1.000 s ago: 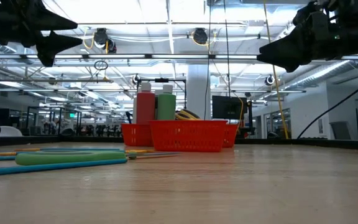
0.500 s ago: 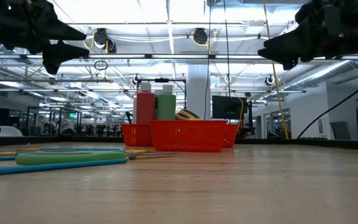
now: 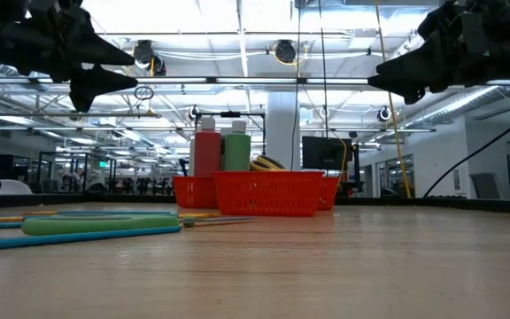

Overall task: Pick & Place Paint Supplies
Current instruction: Put the green scissors into the top right red bin

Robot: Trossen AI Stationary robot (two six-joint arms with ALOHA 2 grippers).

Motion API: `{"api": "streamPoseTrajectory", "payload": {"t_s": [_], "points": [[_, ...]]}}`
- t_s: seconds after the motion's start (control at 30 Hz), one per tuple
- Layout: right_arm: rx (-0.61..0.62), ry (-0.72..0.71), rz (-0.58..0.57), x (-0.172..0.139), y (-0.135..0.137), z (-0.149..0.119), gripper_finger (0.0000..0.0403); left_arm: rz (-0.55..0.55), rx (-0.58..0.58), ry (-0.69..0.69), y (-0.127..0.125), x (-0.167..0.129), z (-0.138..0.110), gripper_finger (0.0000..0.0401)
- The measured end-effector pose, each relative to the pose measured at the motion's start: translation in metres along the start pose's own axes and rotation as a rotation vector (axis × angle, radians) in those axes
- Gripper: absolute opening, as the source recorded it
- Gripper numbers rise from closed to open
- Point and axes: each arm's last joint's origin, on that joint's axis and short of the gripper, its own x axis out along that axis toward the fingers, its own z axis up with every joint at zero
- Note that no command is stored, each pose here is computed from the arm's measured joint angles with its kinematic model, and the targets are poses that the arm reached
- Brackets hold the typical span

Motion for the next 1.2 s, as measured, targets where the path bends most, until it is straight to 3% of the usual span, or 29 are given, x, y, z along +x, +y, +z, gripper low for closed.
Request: {"api": "streamPoseTrajectory", "payload": {"t_s": [0.57, 0.87, 1.2], "points": [[0.021, 0.002, -0.002, 0.0000, -0.0001, -0.0002, 0.0196, 0.000, 0.003, 0.000, -0.0015, 0.0076, -0.0016, 0.0209], [-0.004, 0.001, 0.010, 0.0000, 0.0003, 0.0000, 0.0196, -0.011, 0.065, -0.031, -0.0033, 0.0106, 0.0006, 0.0209], [-0.020, 0.056, 0.025, -0.0017, 0.0008, -0.0050, 0.0196, -0.007, 0.025, -0.011, -0.0026, 0.0106, -0.0012, 0.0209]]}}
